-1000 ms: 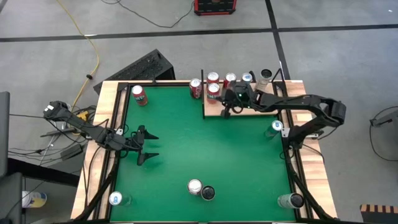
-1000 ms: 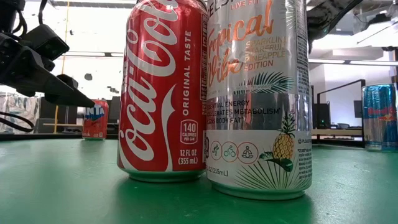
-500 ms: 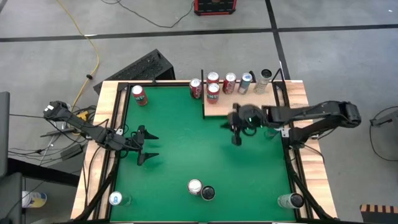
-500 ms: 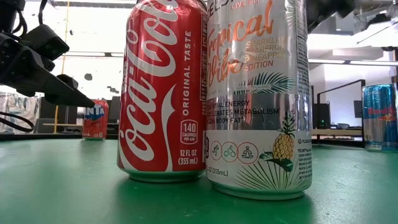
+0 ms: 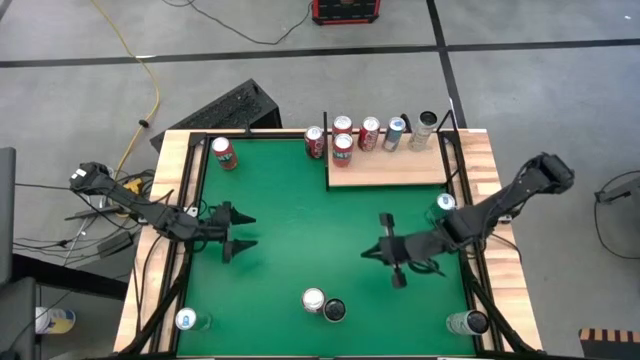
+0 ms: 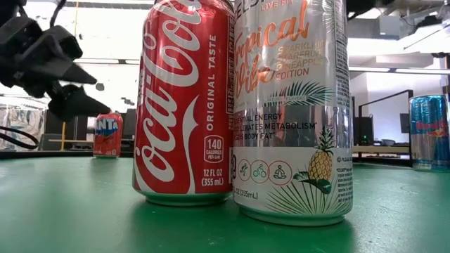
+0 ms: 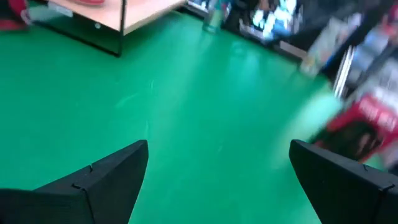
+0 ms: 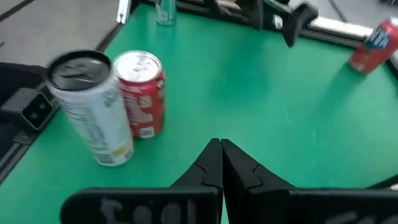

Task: Place canned beverage on shelf
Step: Move the bottom red white soda can near the shelf

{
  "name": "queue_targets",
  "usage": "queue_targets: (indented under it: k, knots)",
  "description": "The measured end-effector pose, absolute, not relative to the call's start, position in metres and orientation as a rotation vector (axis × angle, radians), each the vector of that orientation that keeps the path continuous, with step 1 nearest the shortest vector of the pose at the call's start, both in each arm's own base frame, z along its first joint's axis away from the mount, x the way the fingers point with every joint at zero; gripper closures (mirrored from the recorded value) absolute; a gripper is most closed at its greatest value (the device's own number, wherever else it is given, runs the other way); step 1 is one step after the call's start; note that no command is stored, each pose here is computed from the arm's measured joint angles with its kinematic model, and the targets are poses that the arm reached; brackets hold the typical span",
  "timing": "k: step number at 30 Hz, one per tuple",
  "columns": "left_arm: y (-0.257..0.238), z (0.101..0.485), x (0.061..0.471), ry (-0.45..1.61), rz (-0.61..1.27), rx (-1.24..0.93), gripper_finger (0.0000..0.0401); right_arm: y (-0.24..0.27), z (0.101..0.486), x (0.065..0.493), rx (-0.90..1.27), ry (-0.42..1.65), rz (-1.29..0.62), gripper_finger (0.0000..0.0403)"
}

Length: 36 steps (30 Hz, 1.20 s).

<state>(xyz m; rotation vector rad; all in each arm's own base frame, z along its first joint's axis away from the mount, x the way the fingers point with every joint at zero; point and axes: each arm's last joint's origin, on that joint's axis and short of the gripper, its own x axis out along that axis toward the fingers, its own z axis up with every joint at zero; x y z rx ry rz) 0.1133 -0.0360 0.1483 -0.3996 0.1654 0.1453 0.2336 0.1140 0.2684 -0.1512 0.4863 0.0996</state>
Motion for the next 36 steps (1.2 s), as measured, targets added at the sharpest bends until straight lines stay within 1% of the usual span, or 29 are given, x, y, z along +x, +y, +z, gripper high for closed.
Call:
queue_targets:
  k: [3, 7, 11, 13, 15, 17, 19, 21, 24, 26, 30, 36]
  knots:
    - [-0.035, 0.151, 0.114, 0.119, 0.192, -0.496, 0.0025, 0.124, 0.269, 0.229, -0.169, 0.460, 0.092, 0.0382]
    - [-0.033, 0.153, 0.114, 0.074, 0.254, -0.538, 0.0025, 0.130, 0.257, 0.223, -0.184, 0.431, 0.081, 0.0382]
    - [-0.033, 0.154, 0.114, 0.059, 0.268, -0.556, 0.0025, 0.128, 0.237, 0.219, -0.178, 0.418, 0.085, 0.0382]
    - [-0.031, 0.158, 0.115, 0.044, 0.278, -0.526, 0.0025, 0.127, 0.231, 0.217, -0.177, 0.405, 0.087, 0.0382]
    - [-0.029, 0.172, 0.117, 0.013, 0.309, -0.480, 0.0025, 0.126, 0.228, 0.217, -0.185, 0.391, 0.089, 0.0382]
    - [-0.024, 0.197, 0.120, -0.041, 0.349, -0.444, 0.0026, 0.125, 0.227, 0.218, -0.196, 0.373, 0.089, 0.0382]
    - [-0.016, 0.221, 0.122, -0.058, 0.439, -0.410, 0.0027, 0.124, 0.227, 0.218, -0.201, 0.364, 0.089, 0.0382]
    - [-0.006, 0.244, 0.123, -0.031, 0.569, -0.387, 0.0029, 0.123, 0.227, 0.219, -0.207, 0.365, 0.088, 0.0382]
    - [0.012, 0.274, 0.121, 0.087, 0.783, -0.350, 0.0034, 0.122, 0.227, 0.219, -0.208, 0.369, 0.083, 0.0382]
    - [0.024, 0.285, 0.121, 0.179, 0.909, -0.360, 0.0038, 0.122, 0.227, 0.219, -0.212, 0.372, 0.084, 0.0382]
    - [0.045, 0.303, 0.129, 0.336, 1.010, -0.410, 0.0040, 0.122, 0.225, 0.218, -0.222, 0.388, 0.087, 0.0382]
    - [0.075, 0.314, 0.144, 0.476, 1.144, -0.402, 0.0040, 0.120, 0.220, 0.216, -0.260, 0.442, 0.086, 0.0382]
